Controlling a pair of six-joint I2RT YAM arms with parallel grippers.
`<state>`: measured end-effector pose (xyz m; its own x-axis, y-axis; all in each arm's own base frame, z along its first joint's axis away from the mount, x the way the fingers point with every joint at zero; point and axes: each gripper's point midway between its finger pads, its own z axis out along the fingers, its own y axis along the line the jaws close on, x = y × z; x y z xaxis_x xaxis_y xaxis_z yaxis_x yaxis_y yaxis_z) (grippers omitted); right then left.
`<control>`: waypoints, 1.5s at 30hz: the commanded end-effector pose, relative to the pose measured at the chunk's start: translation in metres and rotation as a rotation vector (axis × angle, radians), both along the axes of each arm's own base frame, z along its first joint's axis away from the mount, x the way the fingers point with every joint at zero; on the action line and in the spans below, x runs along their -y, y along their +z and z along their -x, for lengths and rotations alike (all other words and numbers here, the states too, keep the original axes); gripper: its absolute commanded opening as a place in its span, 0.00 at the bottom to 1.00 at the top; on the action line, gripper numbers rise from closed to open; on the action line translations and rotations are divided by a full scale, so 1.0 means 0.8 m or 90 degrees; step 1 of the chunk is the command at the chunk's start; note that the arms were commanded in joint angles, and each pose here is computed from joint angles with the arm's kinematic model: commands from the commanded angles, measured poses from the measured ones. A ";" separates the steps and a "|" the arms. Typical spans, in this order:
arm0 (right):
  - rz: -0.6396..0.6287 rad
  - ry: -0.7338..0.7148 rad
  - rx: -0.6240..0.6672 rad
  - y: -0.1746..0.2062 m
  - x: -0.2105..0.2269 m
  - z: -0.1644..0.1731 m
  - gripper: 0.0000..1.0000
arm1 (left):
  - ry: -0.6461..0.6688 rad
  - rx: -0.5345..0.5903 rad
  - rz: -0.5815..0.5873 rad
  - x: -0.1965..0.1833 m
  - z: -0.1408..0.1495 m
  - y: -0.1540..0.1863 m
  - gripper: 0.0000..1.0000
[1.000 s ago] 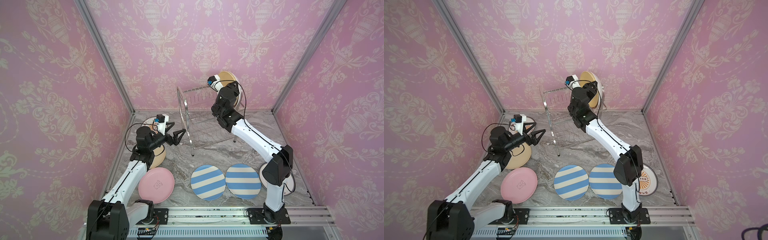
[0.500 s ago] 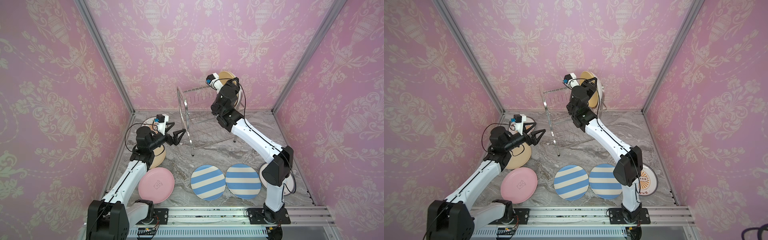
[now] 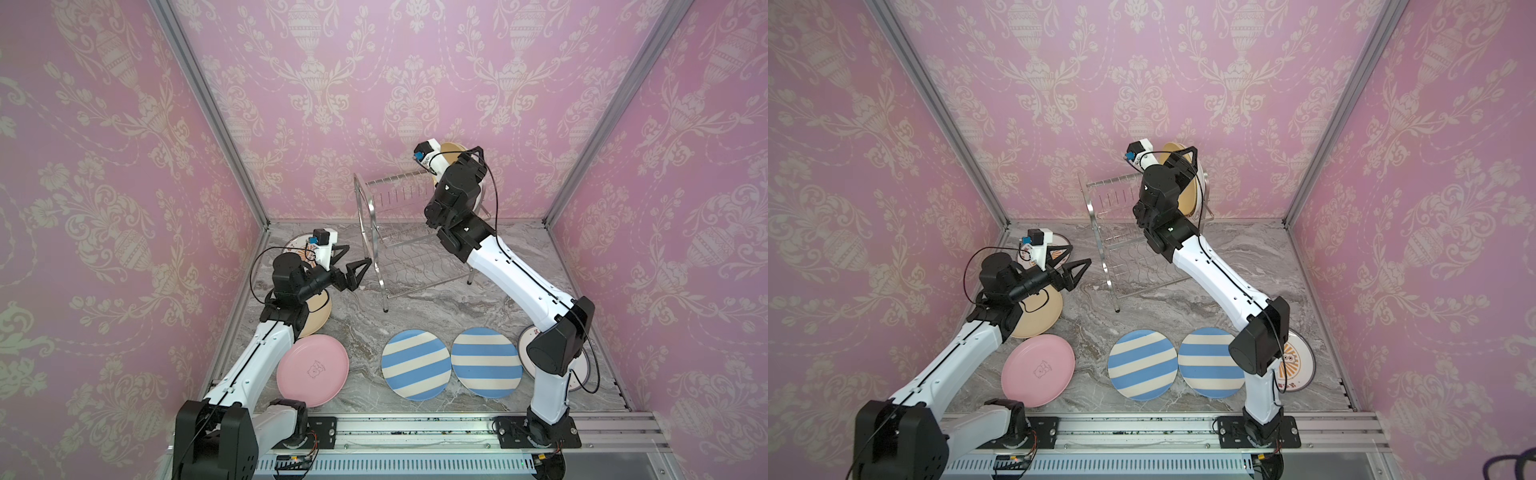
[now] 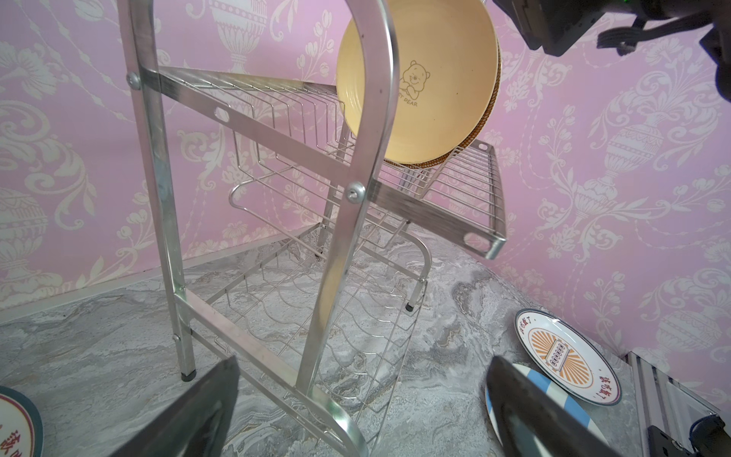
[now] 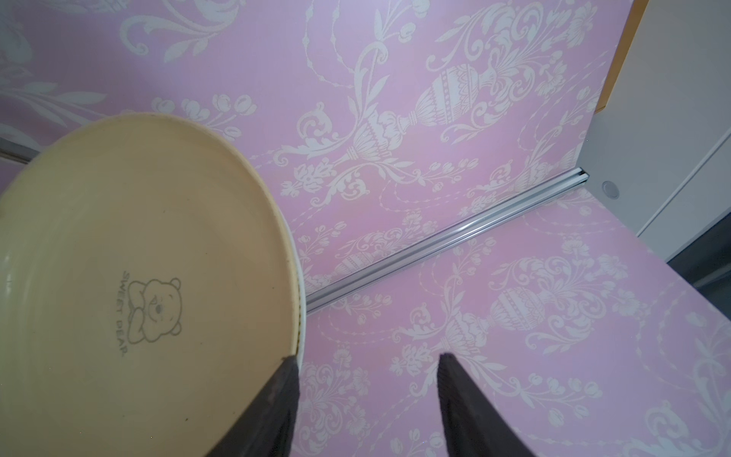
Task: Load plates into a dish rack
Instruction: Place the plate on the dish rack.
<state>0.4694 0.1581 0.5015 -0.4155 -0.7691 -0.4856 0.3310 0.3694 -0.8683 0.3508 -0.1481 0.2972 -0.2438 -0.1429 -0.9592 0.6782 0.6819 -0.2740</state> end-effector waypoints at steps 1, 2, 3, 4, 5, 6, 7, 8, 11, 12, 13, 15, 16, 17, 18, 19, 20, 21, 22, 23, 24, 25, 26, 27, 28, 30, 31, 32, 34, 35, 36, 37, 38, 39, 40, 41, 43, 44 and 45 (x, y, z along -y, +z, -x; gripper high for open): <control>-0.128 0.043 0.043 0.039 0.026 0.037 0.64 | 0.004 0.001 0.004 -0.003 -0.004 0.013 0.99; -0.156 0.057 0.036 0.040 0.031 0.043 0.65 | 0.005 -0.001 0.003 -0.003 -0.004 0.013 0.99; -0.186 0.070 0.033 0.041 0.036 0.048 0.66 | 0.004 -0.001 0.003 -0.003 -0.005 0.014 0.99; -0.218 0.084 0.030 0.043 0.042 0.055 0.67 | 0.007 -0.001 0.003 -0.003 -0.005 0.015 0.99; -0.242 0.097 0.025 0.044 0.046 0.062 0.68 | 0.010 -0.002 0.003 -0.004 -0.006 0.016 0.99; -0.261 0.107 0.026 0.046 0.050 0.068 0.69 | 0.011 -0.001 0.002 -0.004 -0.006 0.017 0.99; -0.278 0.115 0.029 0.048 0.054 0.075 0.70 | 0.013 0.000 0.001 -0.005 -0.006 0.018 0.99; -0.292 0.123 0.032 0.051 0.058 0.081 0.70 | 0.017 0.000 0.000 -0.006 -0.007 0.018 0.99; -0.332 0.139 0.033 0.051 0.069 0.097 0.71 | 0.030 -0.007 -0.006 -0.009 -0.011 0.019 0.99; -0.350 0.146 0.031 0.051 0.073 0.101 0.72 | 0.035 -0.010 -0.008 -0.010 -0.013 0.019 0.99; -0.373 0.157 0.029 0.050 0.078 0.107 0.72 | 0.041 -0.015 -0.009 -0.012 -0.015 0.019 0.99; -0.419 0.176 0.023 0.045 0.086 0.118 0.72 | 0.055 -0.021 -0.009 -0.015 -0.018 0.019 0.99; -0.444 0.185 0.021 0.043 0.091 0.125 0.73 | 0.061 -0.025 -0.009 -0.017 -0.020 0.020 0.99; -0.461 0.191 0.018 0.039 0.096 0.131 0.73 | 0.066 -0.027 -0.009 -0.018 -0.020 0.021 0.99; -0.482 0.197 0.018 0.035 0.102 0.138 0.73 | 0.072 -0.028 -0.010 -0.020 -0.021 0.022 0.99; -0.500 0.200 0.018 0.030 0.108 0.145 0.73 | 0.078 -0.032 -0.011 -0.021 -0.023 0.022 0.99; -0.515 0.206 0.013 0.024 0.112 0.151 0.74 | 0.084 -0.036 -0.012 -0.023 -0.024 0.021 0.99; -0.533 0.211 0.008 0.017 0.116 0.158 0.74 | 0.091 -0.039 -0.014 -0.025 -0.026 0.022 0.99; -0.550 0.216 -0.001 0.008 0.120 0.163 0.75 | 0.099 -0.046 -0.015 -0.027 -0.028 0.020 0.99; -0.562 0.221 -0.016 -0.001 0.121 0.166 0.75 | 0.105 -0.050 -0.015 -0.029 -0.030 0.019 0.99; -0.573 0.223 -0.032 -0.011 0.122 0.169 0.75 | 0.109 -0.054 -0.012 -0.029 -0.032 0.020 0.99; -0.578 0.218 -0.042 -0.020 0.125 0.173 0.75 | 0.114 -0.059 -0.010 -0.030 -0.034 0.019 0.99; -0.581 0.215 -0.054 -0.030 0.125 0.175 0.75 | 0.118 -0.060 -0.007 -0.031 -0.036 0.020 0.99; -0.590 0.215 -0.060 -0.039 0.126 0.179 0.75 | 0.126 -0.065 -0.005 -0.034 -0.038 0.020 0.99; -0.602 0.219 -0.061 -0.048 0.124 0.182 0.75 | 0.134 -0.070 -0.005 -0.035 -0.040 0.020 0.99; -0.627 0.236 -0.057 -0.061 0.122 0.186 0.76 | 0.150 -0.079 -0.005 -0.040 -0.042 0.020 0.99; -0.634 0.240 -0.058 -0.068 0.120 0.187 0.76 | 0.154 -0.082 -0.006 -0.041 -0.043 0.020 0.99; -0.635 0.239 -0.066 -0.077 0.119 0.186 0.76 | 0.156 -0.083 -0.007 -0.042 -0.043 0.021 0.99; -0.625 0.232 -0.095 -0.095 0.116 0.182 0.76 | 0.158 -0.087 -0.011 -0.043 -0.042 0.023 0.99; -0.622 0.228 -0.110 -0.103 0.115 0.180 0.76 | 0.159 -0.086 -0.010 -0.043 -0.041 0.024 0.99; -0.623 0.225 -0.122 -0.111 0.114 0.179 0.76 | 0.161 -0.085 -0.008 -0.043 -0.040 0.025 0.99; -0.631 0.226 -0.129 -0.117 0.113 0.180 0.76 | 0.167 -0.085 -0.006 -0.045 -0.040 0.025 0.99; -0.643 0.236 -0.132 -0.121 0.110 0.182 0.77 | 0.175 -0.086 -0.003 -0.048 -0.040 0.026 0.99; -0.660 0.249 -0.133 -0.124 0.108 0.185 0.77 | 0.182 -0.087 -0.001 -0.049 -0.040 0.024 0.99; -0.677 0.261 -0.134 -0.128 0.106 0.188 0.77 | 0.186 -0.089 0.002 -0.050 -0.040 0.023 0.99; -0.688 0.270 -0.138 -0.130 0.104 0.191 0.78 | 0.189 -0.091 0.004 -0.052 -0.040 0.021 0.99; -0.701 0.278 -0.143 -0.130 0.105 0.194 0.78 | 0.186 -0.100 0.003 -0.050 -0.042 0.018 0.99; -0.698 0.276 -0.140 -0.126 0.107 0.193 0.78 | 0.184 -0.103 0.000 -0.050 -0.042 0.017 0.99; -0.693 0.277 -0.134 -0.120 0.108 0.190 0.78 | 0.181 -0.106 -0.003 -0.049 -0.043 0.017 0.99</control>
<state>0.3209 0.0668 0.3816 -0.4323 -0.1462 -0.8898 -0.0925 0.9887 -0.1175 0.3840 -0.1146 0.3052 -0.3426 -0.2077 -0.9162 0.4331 0.8305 -0.3502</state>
